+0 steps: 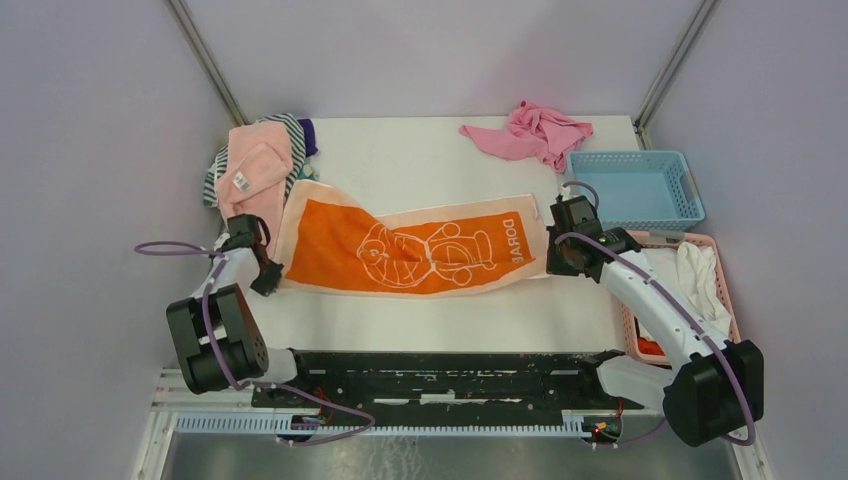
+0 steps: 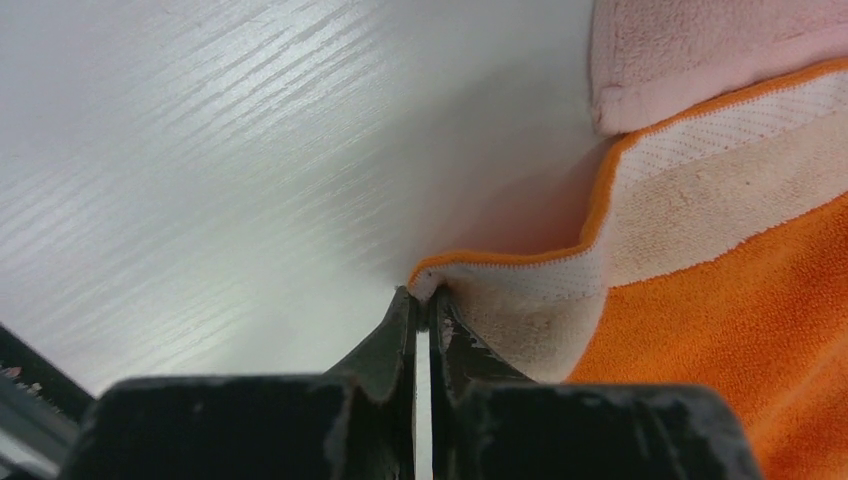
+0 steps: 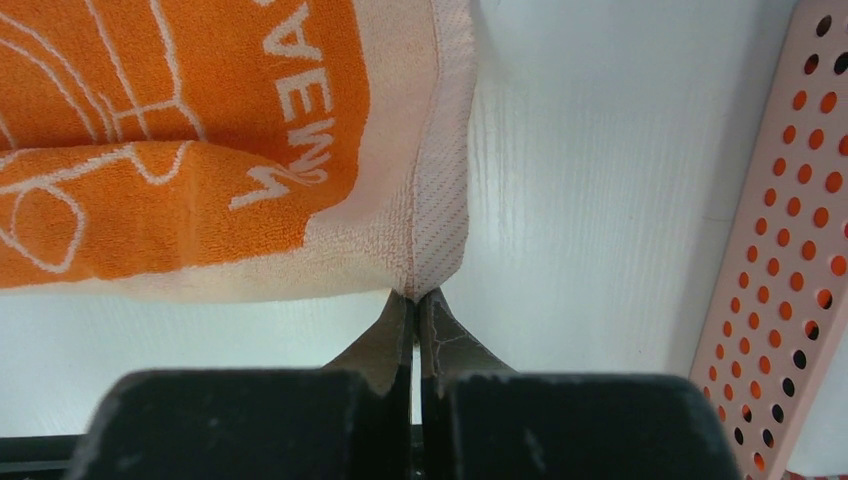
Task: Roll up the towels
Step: Flatten out the towel at the center of the board.
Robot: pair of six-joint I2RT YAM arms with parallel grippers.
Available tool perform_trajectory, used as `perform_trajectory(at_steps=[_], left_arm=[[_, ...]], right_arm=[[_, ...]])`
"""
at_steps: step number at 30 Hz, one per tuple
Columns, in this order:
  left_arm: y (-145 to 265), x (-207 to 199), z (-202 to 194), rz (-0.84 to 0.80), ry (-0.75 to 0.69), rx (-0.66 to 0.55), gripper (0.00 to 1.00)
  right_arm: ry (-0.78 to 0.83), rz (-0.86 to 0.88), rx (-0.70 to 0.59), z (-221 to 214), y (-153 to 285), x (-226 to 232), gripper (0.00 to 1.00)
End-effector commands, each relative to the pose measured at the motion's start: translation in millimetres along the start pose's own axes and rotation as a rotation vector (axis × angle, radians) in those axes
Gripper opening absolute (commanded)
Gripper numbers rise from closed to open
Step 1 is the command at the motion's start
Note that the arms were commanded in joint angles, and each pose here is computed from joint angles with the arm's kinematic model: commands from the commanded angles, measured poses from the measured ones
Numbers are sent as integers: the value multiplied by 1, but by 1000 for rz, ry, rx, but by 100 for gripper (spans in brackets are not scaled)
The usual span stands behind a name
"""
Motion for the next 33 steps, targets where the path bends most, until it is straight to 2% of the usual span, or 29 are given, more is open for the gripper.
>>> perform_trajectory(at_steps=[1, 6, 11, 16, 21, 27, 30, 33], left_arm=[[44, -12, 51, -31, -42, -145, 3], [119, -40, 114, -150, -63, -321, 3], [204, -66, 166, -311, -34, -467, 3], [283, -65, 187, -455, 13, -596, 3], [347, -30, 184, -530, 81, -736, 3], [380, 14, 166, -529, 101, -842, 3], [375, 14, 160, -532, 76, -831, 3], [357, -1, 152, -560, 20, -776, 3]], right_arm=[[-19, -58, -75, 22, 16, -10, 0], [-98, -102, -113, 46, 32, -29, 0], [-162, -161, -219, 79, 72, -48, 0], [-166, -179, -357, 102, 141, -61, 0], [-148, -199, -500, 93, 217, -79, 0], [-157, -218, -628, 61, 280, -99, 0], [-165, -202, -620, 52, 281, -99, 0], [-176, -216, -567, 52, 263, -97, 0]])
Point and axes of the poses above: each gripper's point midway between its finger pads, its own y axis back along the fingers, its own x axis along the line the jaws close on, z = x × y, the point moved 3 cm from there along y, back along the fingers, and after that the axes turned 4 degrees about y, right-handed, at the moved point
